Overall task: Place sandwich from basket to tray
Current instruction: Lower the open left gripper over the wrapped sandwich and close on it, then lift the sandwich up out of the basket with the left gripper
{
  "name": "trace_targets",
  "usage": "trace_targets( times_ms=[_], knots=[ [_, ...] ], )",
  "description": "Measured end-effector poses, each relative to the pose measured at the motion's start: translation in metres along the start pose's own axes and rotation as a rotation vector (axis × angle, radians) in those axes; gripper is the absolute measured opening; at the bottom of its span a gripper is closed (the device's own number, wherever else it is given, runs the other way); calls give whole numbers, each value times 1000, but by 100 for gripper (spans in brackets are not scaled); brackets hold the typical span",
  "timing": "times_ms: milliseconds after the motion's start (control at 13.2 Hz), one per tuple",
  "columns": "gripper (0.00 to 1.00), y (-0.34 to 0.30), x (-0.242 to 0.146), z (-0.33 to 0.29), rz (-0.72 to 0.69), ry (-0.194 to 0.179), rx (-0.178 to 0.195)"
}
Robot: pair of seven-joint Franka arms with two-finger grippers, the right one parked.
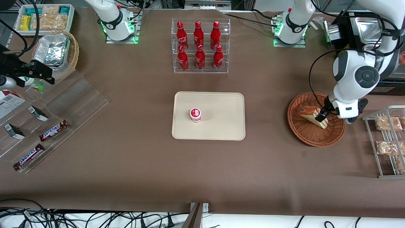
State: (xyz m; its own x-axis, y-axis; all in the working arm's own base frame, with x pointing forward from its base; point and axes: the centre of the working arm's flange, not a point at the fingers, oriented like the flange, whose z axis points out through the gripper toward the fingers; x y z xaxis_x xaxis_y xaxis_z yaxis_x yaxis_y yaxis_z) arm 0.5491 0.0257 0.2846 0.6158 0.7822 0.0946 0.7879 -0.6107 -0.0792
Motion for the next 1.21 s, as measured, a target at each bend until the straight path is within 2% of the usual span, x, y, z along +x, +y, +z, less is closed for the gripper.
trace_targets(
  times_ms=[377,755,830,1132,1208],
  knots=[
    [100,-3,-12,31,-32,-5,-21],
    [98,-8,-21,49,-29,-17,-19],
    [94,-9,-21,50,-29,-19,-17],
    [50,-9,-22,53,-37,-21,-16],
    [43,-8,-22,52,-42,-21,-17]
  ],
)
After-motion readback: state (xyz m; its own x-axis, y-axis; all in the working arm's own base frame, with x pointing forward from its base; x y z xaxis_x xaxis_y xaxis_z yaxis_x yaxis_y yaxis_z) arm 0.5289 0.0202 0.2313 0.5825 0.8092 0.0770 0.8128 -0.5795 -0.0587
